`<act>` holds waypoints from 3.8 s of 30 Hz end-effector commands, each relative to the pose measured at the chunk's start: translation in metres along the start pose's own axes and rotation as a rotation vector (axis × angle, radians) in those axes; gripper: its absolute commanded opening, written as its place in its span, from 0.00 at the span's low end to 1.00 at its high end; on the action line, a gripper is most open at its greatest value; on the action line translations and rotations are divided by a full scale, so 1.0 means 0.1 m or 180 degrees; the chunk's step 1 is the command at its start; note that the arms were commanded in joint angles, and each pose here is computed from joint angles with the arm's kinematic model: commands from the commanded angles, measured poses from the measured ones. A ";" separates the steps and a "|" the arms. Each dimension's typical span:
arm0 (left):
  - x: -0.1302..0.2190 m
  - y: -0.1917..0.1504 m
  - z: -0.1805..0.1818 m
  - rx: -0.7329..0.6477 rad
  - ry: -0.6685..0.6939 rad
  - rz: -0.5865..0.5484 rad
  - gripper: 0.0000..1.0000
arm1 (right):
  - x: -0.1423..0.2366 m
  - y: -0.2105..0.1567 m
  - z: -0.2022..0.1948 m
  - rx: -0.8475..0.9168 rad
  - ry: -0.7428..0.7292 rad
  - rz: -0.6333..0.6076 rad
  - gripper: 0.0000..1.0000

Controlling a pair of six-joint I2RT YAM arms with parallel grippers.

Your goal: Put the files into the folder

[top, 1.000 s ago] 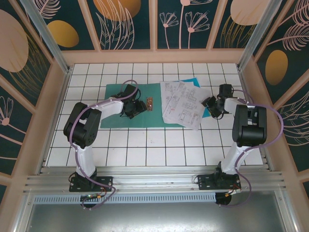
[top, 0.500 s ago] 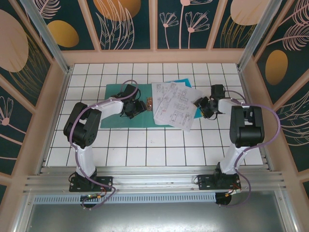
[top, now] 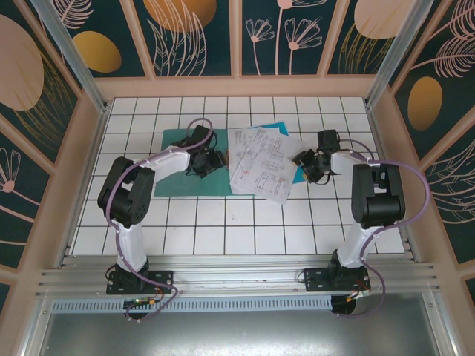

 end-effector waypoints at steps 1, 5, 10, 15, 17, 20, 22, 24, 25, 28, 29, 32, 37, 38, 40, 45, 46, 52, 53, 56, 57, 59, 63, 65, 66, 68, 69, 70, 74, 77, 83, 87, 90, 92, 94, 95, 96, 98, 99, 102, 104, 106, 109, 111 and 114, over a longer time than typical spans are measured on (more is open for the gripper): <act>0.28 0.22 -0.34 -0.0231 -0.0290 -0.0151 0.58 | 0.23 0.03 0.16 0.0213 0.0057 -0.0146 0.57; 0.23 0.27 -0.58 -0.0390 -0.0562 -0.0054 0.54 | 0.30 -0.01 0.20 0.0335 0.0143 -0.0132 0.57; 0.07 0.27 -0.82 -0.0624 -0.0756 0.0091 0.49 | 0.23 -0.13 0.20 0.0349 0.0269 0.0069 0.57; -0.17 0.18 -0.97 -0.0870 -0.0779 0.0289 0.47 | 0.11 -0.22 0.16 0.0280 0.0289 0.0224 0.56; -0.27 0.13 -0.98 -0.0936 -0.0722 0.0347 0.47 | 0.08 -0.23 0.15 0.0261 0.0287 0.0265 0.56; -0.37 0.10 -0.92 -0.0974 -0.0618 0.0392 0.46 | 0.05 -0.24 0.15 0.0258 0.0281 0.0288 0.55; -0.41 0.08 -0.90 -0.0989 -0.0590 0.0401 0.46 | 0.02 -0.24 0.13 0.0247 0.0261 0.0309 0.54; -0.45 0.05 -0.89 -0.1009 -0.0579 0.0419 0.46 | 0.00 -0.25 0.12 0.0235 0.0241 0.0327 0.54; -0.47 0.03 -0.87 -0.1012 -0.0567 0.0437 0.46 | -0.01 -0.25 0.11 0.0233 0.0232 0.0332 0.54; -0.49 0.00 -0.85 -0.1025 -0.0545 0.0456 0.47 | -0.06 -0.27 0.07 0.0220 0.0193 0.0365 0.53; -0.50 -0.01 -0.84 -0.1025 -0.0534 0.0460 0.47 | -0.06 -0.27 0.08 0.0223 0.0192 0.0371 0.53; -0.52 -0.05 -0.83 -0.1033 -0.0537 0.0469 0.48 | -0.09 -0.28 0.05 0.0214 0.0154 0.0394 0.53; -0.57 -0.11 -0.81 -0.1035 -0.0530 0.0509 0.48 | -0.13 -0.30 0.02 0.0210 0.0122 0.0424 0.53; -0.58 -0.12 -0.81 -0.1037 -0.0530 0.0511 0.48 | -0.13 -0.30 0.01 0.0213 0.0122 0.0431 0.53; -0.58 -0.13 -0.82 -0.1039 -0.0535 0.0511 0.48 | -0.14 -0.31 0.00 0.0210 0.0112 0.0442 0.53; -0.57 -0.13 -0.85 -0.1040 -0.0557 0.0495 0.47 | -0.16 -0.31 -0.02 0.0192 0.0102 0.0462 0.53; -0.56 -0.12 -0.87 -0.1042 -0.0573 0.0487 0.45 | -0.16 -0.32 -0.02 0.0195 0.0100 0.0464 0.53; -0.51 -0.09 -0.95 -0.1011 -0.0665 0.0442 0.28 | -0.16 -0.31 -0.01 0.0190 0.0109 0.0458 0.53; -0.49 -0.08 -0.97 -0.1002 -0.0679 0.0425 0.25 | -0.16 -0.31 -0.01 0.0195 0.0105 0.0458 0.53; -0.43 -0.04 -1.02 -0.0964 -0.0729 0.0380 0.14 | -0.16 -0.30 -0.01 0.0189 0.0103 0.0450 0.52; -0.40 -0.03 -1.05 -0.0956 -0.0753 0.0358 0.10 | -0.15 -0.30 0.00 0.0191 0.0108 0.0442 0.53; -0.36 -0.01 -1.08 -0.0925 -0.0790 0.0340 0.02 | -0.14 -0.30 0.00 0.0203 0.0110 0.0430 0.53; -0.24 0.02 -1.17 -0.0858 -0.0905 0.0307 0.00 | -0.08 -0.27 0.06 0.0262 0.0139 0.0355 0.53; -0.18 0.03 -1.20 -0.0816 -0.0955 0.0285 0.00 | -0.05 -0.26 0.08 0.0296 0.0151 0.0313 0.52; -0.14 0.03 -1.21 -0.0796 -0.0972 0.0278 0.00 | -0.02 -0.24 0.10 0.0316 0.0158 0.0287 0.53; -0.09 0.01 -1.22 -0.0757 -0.0996 0.0288 0.00 | 0.02 -0.23 0.13 0.0356 0.0168 0.0251 0.53; -0.06 0.00 -1.22 -0.0734 -0.1008 0.0300 0.00 | 0.04 -0.23 0.13 0.0382 0.0168 0.0237 0.53; -0.04 -0.01 -1.21 -0.0707 -0.1015 0.0314 0.00 | 0.06 -0.23 0.14 0.0395 0.0168 0.0225 0.53; 0.04 -0.11 -1.17 -0.0597 -0.1050 0.0379 0.00 | 0.13 -0.25 0.10 0.0448 0.0137 0.0190 0.53; 0.09 -0.19 -1.12 -0.0493 -0.1063 0.0426 0.00 | 0.17 -0.29 0.03 0.0471 0.0102 0.0195 0.53; 0.16 -0.43 -0.94 -0.0172 -0.1052 0.0599 0.00 | 0.24 -0.49 -0.13 0.0512 0.0149 0.0389 0.54; 0.20 -0.58 -0.87 0.0093 -0.1087 0.0739 0.00 | 0.28 -0.64 -0.29 0.0555 0.0142 0.0529 0.54; 0.21 -0.65 -0.84 0.0332 -0.1155 0.0850 0.00 | 0.31 -0.77 -0.38 0.0560 0.0196 0.0688 0.55; 0.23 -0.66 -0.85 0.0508 -0.1246 0.0913 0.00 | 0.32 -0.86 -0.44 0.0540 0.0248 0.0808 0.55; 0.26 -0.65 -0.88 0.0619 -0.1336 0.0934 0.00 | 0.34 -0.92 -0.48 0.0519 0.0285 0.0883 0.56; 0.27 -0.63 -0.88 0.0676 -0.1362 0.0946 0.00 | 0.35 -0.95 -0.50 0.0505 0.0306 0.0912 0.56; 0.29 -0.60 -0.90 0.0706 -0.1402 0.0946 0.00 | 0.35 -0.97 -0.52 0.0492 0.0330 0.0942 0.56; 0.32 -0.57 -0.90 0.0806 -0.1479 0.0962 0.00 | 0.35 -1.00 -0.58 0.0412 0.0372 0.1023 0.57; 0.35 -0.55 -0.91 0.0839 -0.1517 0.0964 0.00 | 0.36 -1.02 -0.59 0.0384 0.0397 0.1055 0.57; 0.39 -0.50 -0.90 0.0921 -0.1588 0.0982 0.00 | 0.38 -1.04 -0.62 0.0309 0.0485 0.1120 0.58; 0.41 -0.49 -0.90 0.0952 -0.1621 0.1016 0.00 | 0.41 -1.05 -0.61 0.0257 0.0576 0.1168 0.59; 0.42 -0.49 -0.90 0.1001 -0.1683 0.1042 0.00 | 0.41 -1.06 -0.60 0.0217 0.0658 0.1213 0.59; 0.45 -0.49 -0.91 0.1141 -0.1793 0.1084 0.00 | 0.41 -1.09 -0.55 0.0125 0.0823 0.1341 0.60; 0.47 -0.47 -0.92 0.1246 -0.1858 0.1092 0.00 | 0.40 -1.12 -0.54 0.0046 0.0892 0.1426 0.61; 0.50 -0.45 -0.91 0.1405 -0.1946 0.1094 0.00 | 0.40 -1.15 -0.55 -0.0033 0.0946 0.1466 0.61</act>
Point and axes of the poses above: each hand's point on the last joint's axis, 136 mm out from that joint toward the fingers, its own x axis back along the fingers, its own z axis along the line the jaws close on, y = z × x, the point moved 2 cm from there along x, back along the fingers, and after that the axes turned 11 degrees about -x, right-handed, at the moved point
